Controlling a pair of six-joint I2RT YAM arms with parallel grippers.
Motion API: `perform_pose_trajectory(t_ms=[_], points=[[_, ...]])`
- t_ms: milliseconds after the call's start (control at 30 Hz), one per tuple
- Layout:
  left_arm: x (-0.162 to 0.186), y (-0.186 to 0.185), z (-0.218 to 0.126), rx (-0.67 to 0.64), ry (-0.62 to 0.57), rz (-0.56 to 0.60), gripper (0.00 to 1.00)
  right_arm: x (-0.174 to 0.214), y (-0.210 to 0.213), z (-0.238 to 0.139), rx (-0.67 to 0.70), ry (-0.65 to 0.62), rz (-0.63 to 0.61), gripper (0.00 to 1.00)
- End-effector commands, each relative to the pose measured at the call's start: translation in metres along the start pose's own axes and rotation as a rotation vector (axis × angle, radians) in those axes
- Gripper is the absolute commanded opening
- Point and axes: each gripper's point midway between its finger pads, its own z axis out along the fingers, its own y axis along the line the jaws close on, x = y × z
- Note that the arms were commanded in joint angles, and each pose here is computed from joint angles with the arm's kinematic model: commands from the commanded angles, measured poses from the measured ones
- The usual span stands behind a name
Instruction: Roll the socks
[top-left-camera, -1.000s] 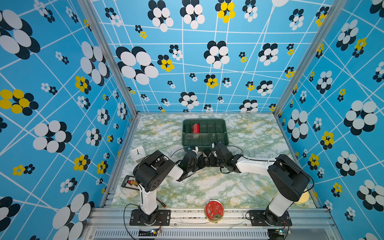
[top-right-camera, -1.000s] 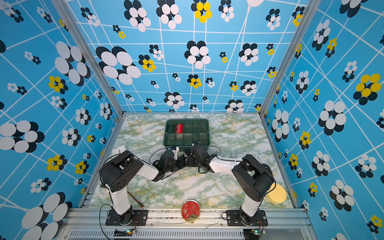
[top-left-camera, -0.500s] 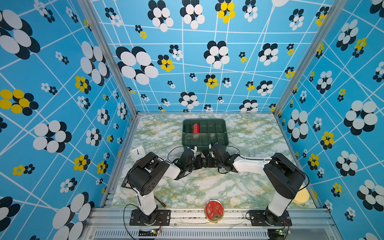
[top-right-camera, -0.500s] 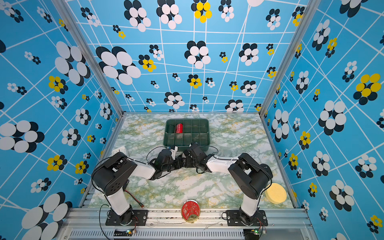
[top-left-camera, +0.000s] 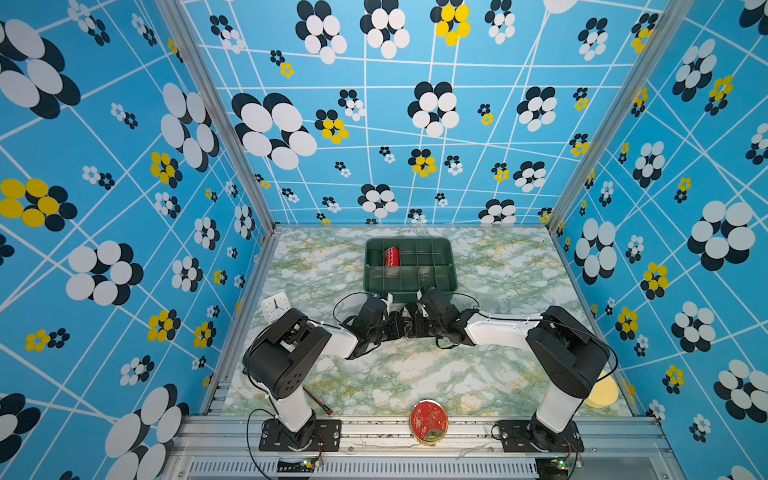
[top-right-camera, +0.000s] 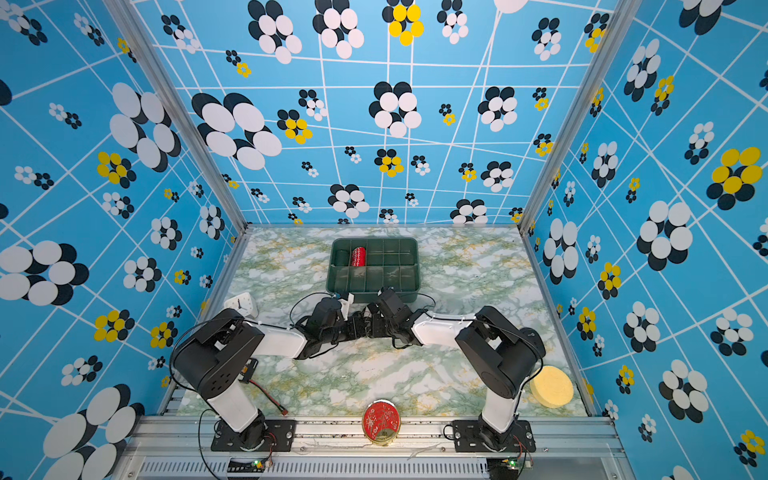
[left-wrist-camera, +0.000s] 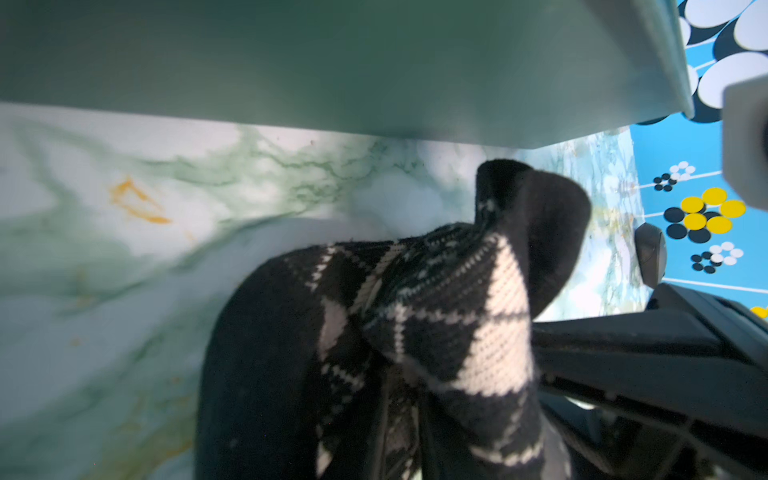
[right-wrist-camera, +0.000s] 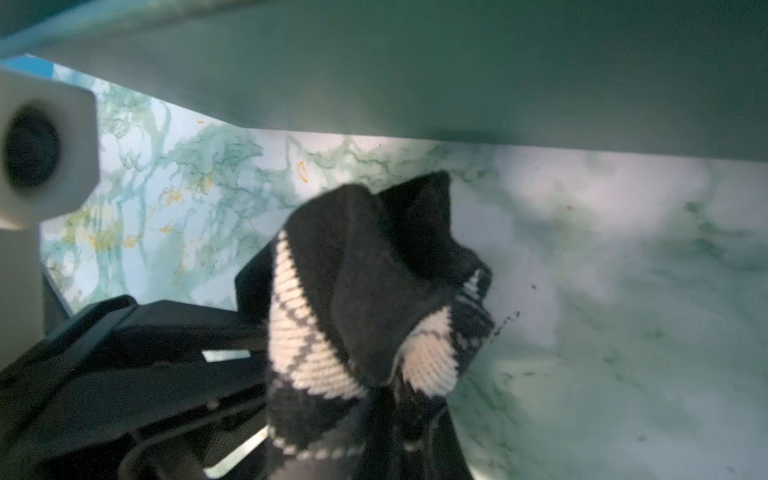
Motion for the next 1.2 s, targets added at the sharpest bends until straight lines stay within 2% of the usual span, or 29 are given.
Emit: perform_pose_trajectory(t_ms=[0,133,600,767,1033,1167], points=[[0.092,0.075,-0.021,-0.270,0.313,-0.070,0.15,0.059,-0.043,0.011,0.152,0.201,-0.036,0.00],[0.087,0.078,-0.027,-0.291,0.300,-0.062,0.08,0.059,-0.043,0.009,0.153,0.200,-0.039,0.00],[0.061,0.076,-0.055,-0.329,0.237,-0.029,0.08,0.057,-0.038,0.006,0.138,0.198,-0.057,0.00],[0.036,0.056,-0.071,-0.300,0.166,0.006,0.05,0.056,-0.032,0.006,0.111,0.197,-0.076,0.00],[-0.009,-0.003,-0.083,-0.125,0.009,0.049,0.02,0.056,-0.022,0.006,0.085,0.197,-0.099,0.00],[-0.021,-0.024,-0.083,-0.068,-0.032,0.064,0.02,0.055,-0.019,0.006,0.081,0.196,-0.106,0.00]])
